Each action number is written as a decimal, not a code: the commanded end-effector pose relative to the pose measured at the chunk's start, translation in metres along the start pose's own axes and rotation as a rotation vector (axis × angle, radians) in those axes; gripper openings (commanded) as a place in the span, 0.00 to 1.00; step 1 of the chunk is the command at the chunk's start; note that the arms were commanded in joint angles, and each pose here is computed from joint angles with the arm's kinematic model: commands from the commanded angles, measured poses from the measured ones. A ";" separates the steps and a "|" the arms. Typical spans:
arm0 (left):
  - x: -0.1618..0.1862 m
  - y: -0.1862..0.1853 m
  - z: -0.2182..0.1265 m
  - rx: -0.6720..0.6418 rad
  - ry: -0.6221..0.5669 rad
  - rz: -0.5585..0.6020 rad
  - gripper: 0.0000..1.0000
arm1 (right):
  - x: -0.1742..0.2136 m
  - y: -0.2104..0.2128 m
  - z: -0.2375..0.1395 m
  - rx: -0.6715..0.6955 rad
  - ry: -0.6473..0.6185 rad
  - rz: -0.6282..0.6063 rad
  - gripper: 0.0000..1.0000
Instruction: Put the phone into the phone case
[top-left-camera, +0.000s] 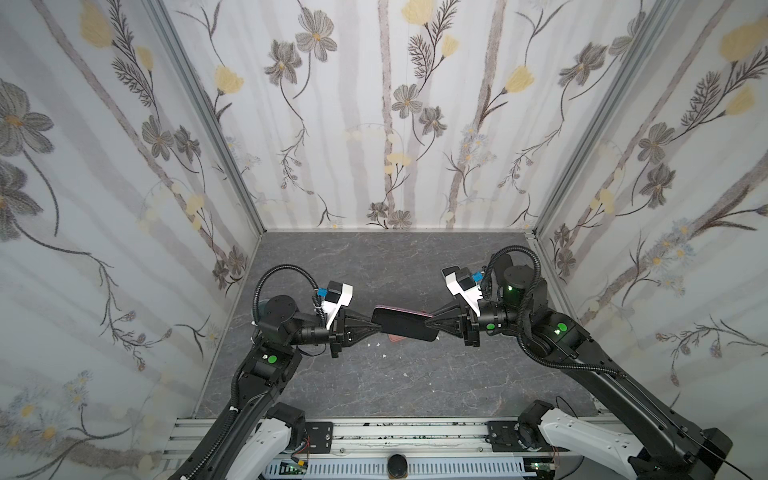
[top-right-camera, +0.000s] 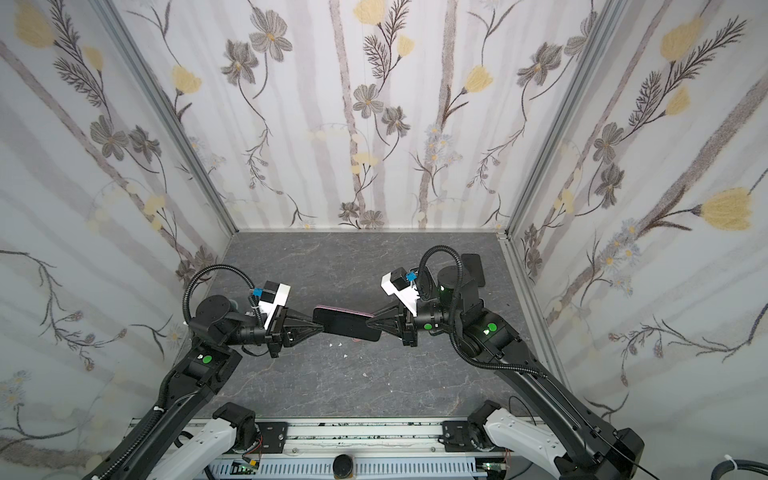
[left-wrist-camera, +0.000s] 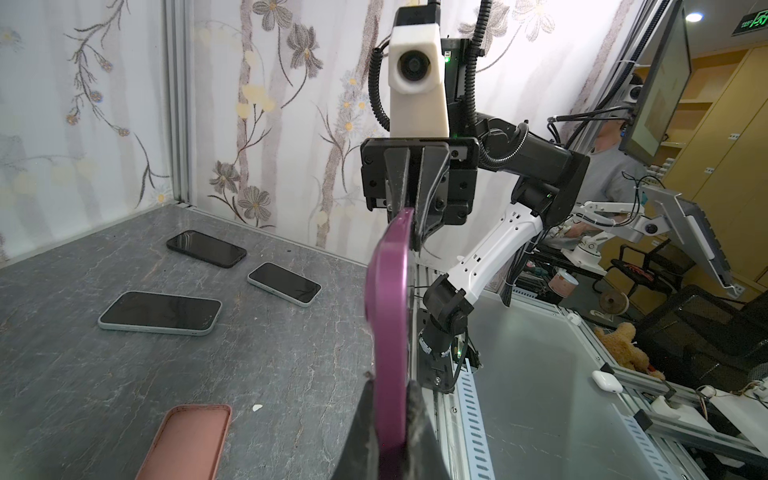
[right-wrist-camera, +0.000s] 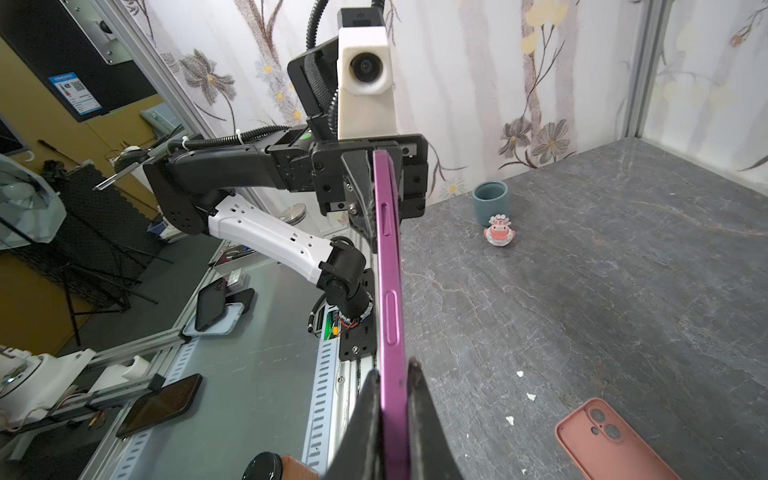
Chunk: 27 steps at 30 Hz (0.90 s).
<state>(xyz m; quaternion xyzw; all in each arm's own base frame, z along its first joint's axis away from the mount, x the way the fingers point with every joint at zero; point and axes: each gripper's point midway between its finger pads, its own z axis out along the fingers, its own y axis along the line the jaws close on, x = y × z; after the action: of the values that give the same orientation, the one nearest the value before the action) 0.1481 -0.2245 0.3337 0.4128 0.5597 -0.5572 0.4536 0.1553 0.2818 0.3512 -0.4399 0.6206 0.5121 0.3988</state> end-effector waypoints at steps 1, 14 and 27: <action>-0.015 0.000 -0.002 -0.030 -0.063 0.037 0.00 | -0.033 0.001 -0.005 0.030 -0.146 -0.079 0.58; -0.067 -0.034 -0.020 0.009 -0.332 0.100 0.00 | -0.066 0.018 -0.021 -0.008 -0.332 -0.058 0.67; -0.083 -0.041 -0.020 0.030 -0.391 0.083 0.00 | -0.082 0.059 -0.006 -0.210 -0.358 -0.034 0.38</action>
<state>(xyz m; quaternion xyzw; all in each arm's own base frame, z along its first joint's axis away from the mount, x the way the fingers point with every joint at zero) 0.1335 -0.2066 0.4069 0.3279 0.4633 -0.6146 0.5478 0.1338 0.2922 0.4281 -0.3790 0.5104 0.6229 0.4558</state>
